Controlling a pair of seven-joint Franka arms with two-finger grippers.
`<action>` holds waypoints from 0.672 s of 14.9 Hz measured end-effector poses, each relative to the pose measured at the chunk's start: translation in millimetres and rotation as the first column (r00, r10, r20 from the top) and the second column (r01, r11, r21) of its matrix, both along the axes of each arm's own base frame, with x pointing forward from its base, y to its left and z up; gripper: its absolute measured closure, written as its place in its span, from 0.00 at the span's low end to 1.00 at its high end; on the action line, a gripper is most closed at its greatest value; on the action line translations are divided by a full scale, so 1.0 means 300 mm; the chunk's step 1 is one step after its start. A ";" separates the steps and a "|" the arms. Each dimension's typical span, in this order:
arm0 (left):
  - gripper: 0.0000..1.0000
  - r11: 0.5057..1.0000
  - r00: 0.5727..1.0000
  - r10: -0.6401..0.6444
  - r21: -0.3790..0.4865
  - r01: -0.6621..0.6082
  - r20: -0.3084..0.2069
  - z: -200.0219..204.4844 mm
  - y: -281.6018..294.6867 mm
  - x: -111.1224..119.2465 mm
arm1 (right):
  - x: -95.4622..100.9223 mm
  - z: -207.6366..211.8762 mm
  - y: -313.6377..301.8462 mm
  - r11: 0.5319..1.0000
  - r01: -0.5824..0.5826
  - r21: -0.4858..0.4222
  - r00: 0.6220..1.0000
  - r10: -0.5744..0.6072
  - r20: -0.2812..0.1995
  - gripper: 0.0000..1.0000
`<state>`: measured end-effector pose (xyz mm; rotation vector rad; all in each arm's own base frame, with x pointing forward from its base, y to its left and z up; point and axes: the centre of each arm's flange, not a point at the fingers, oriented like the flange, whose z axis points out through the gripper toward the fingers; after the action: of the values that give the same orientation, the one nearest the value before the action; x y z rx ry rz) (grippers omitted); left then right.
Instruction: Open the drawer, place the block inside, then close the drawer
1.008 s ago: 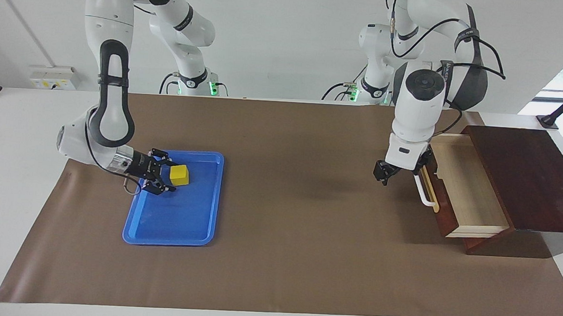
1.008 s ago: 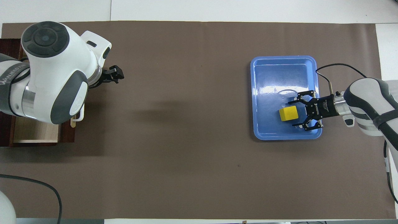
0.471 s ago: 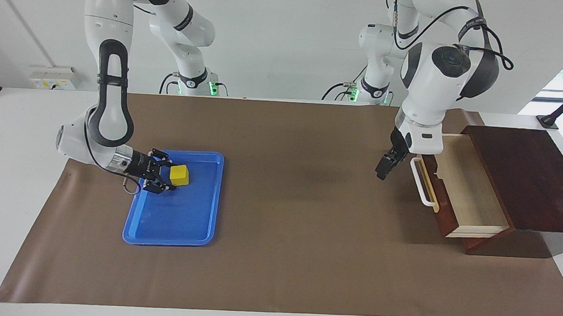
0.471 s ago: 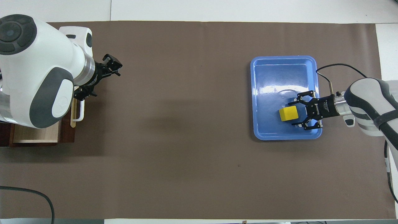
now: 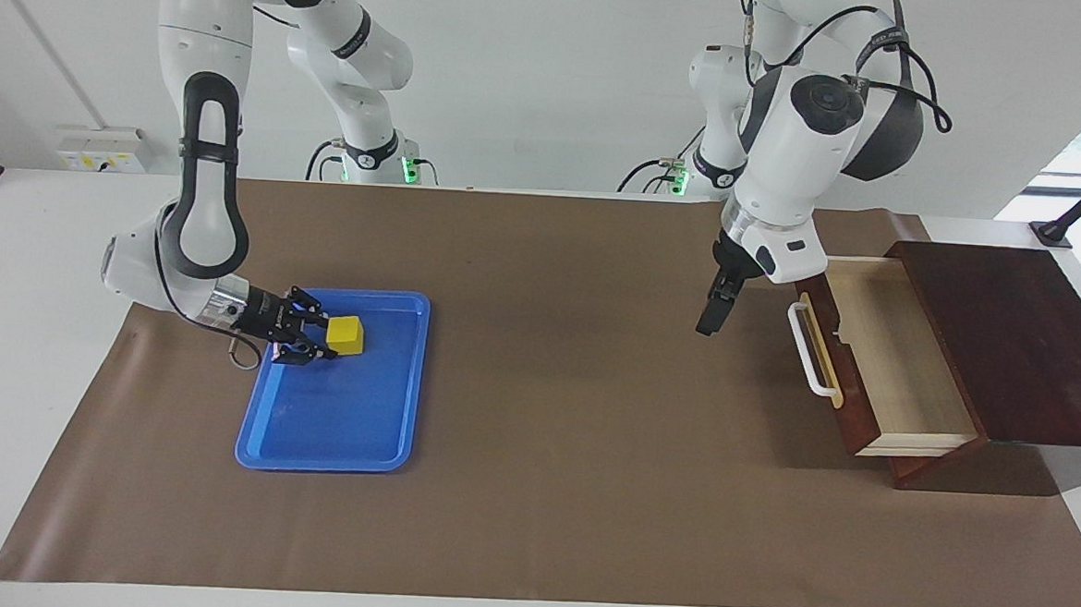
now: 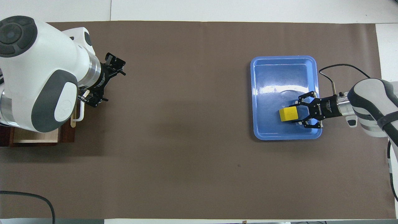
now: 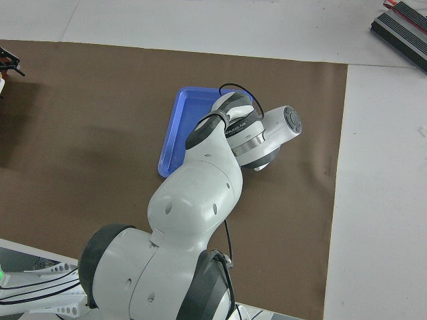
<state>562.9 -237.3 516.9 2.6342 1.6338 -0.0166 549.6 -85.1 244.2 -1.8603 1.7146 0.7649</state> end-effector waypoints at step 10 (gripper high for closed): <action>0.00 0.992 0.992 0.122 -0.025 -0.123 -0.043 0.138 -0.156 -0.106 | 0.048 0.060 -0.001 1.000 -0.021 0.001 0.999 0.021 0.049 0.45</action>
<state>531.2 -284.2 558.4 2.5247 1.7920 -0.0893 564.0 -85.3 262.2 -1.8829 1.6665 0.7231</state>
